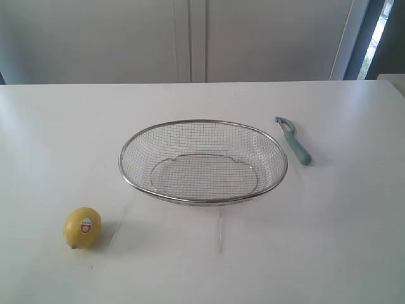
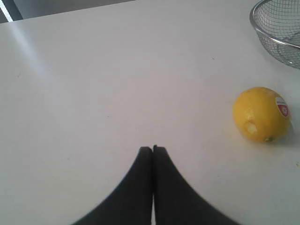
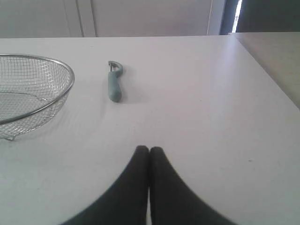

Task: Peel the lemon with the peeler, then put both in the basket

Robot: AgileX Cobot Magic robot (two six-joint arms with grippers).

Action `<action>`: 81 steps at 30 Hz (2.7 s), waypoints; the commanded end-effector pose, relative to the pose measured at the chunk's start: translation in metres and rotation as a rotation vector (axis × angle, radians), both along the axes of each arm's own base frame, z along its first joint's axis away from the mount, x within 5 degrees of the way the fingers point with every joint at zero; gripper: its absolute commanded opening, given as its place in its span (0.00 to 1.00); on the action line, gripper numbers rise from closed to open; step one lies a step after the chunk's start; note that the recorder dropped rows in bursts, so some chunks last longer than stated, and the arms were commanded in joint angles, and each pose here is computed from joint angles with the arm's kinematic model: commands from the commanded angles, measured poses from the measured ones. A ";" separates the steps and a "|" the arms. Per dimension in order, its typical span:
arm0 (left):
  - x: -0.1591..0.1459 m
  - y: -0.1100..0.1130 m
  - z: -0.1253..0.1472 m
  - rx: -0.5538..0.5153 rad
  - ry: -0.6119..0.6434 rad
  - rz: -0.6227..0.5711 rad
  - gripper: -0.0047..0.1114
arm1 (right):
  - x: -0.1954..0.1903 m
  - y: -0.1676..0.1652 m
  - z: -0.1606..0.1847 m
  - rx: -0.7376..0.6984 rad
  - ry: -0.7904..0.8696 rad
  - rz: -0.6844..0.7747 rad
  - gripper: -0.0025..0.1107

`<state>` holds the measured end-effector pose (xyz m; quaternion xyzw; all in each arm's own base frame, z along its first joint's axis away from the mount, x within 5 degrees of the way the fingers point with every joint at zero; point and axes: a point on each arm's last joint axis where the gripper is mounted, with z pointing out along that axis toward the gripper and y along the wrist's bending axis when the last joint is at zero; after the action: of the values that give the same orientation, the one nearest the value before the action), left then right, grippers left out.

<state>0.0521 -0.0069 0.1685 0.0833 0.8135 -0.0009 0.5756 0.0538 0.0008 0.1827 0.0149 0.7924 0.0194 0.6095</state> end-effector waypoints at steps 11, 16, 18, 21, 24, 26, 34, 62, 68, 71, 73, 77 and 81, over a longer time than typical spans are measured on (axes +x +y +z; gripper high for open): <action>0.000 -0.001 0.000 -0.010 -0.005 -0.006 0.04 | 0.000 0.000 0.003 -0.002 -0.040 0.001 0.02; 0.000 -0.001 0.000 -0.010 -0.005 -0.006 0.04 | 0.001 0.000 0.005 -0.002 -0.069 0.001 0.02; 0.000 -0.001 0.000 -0.010 -0.005 -0.006 0.04 | 0.002 0.000 0.010 -0.001 -0.125 0.001 0.02; 0.000 -0.001 0.000 -0.010 -0.005 -0.006 0.04 | 0.003 0.000 0.023 0.001 -0.268 0.000 0.02; 0.000 -0.001 0.000 -0.010 -0.005 -0.006 0.04 | 0.001 0.000 0.039 0.003 -0.442 -0.002 0.02; 0.000 -0.001 0.000 -0.010 -0.005 -0.006 0.04 | -0.001 0.000 0.048 0.004 -0.543 -0.003 0.02; 0.000 -0.001 0.000 -0.010 -0.005 -0.006 0.04 | -0.012 -0.001 0.072 -0.035 -0.828 -0.011 0.02; 0.000 -0.001 0.000 -0.010 -0.005 -0.006 0.04 | -0.014 -0.001 0.075 0.086 -0.868 0.009 0.02; 0.000 -0.001 0.000 -0.010 -0.005 -0.006 0.04 | -0.013 -0.001 0.074 0.086 -0.862 0.009 0.02; 0.000 -0.001 0.000 -0.010 -0.005 -0.006 0.04 | -0.014 -0.001 0.075 0.088 -0.875 0.009 0.02; 0.000 -0.001 0.000 -0.010 -0.005 -0.006 0.04 | -0.014 -0.001 0.075 0.088 -0.877 0.009 0.02; 0.000 -0.001 0.000 -0.010 -0.005 -0.006 0.04 | -0.014 -0.001 0.076 0.082 -0.883 0.008 0.02; 0.000 -0.001 0.000 -0.010 -0.005 -0.006 0.04 | -0.015 -0.001 0.077 0.080 -0.900 0.005 0.02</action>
<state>0.0521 -0.0069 0.1685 0.0833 0.8135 -0.0009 0.5756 0.0402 0.0000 0.2586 0.0281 0.4586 0.0582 0.8863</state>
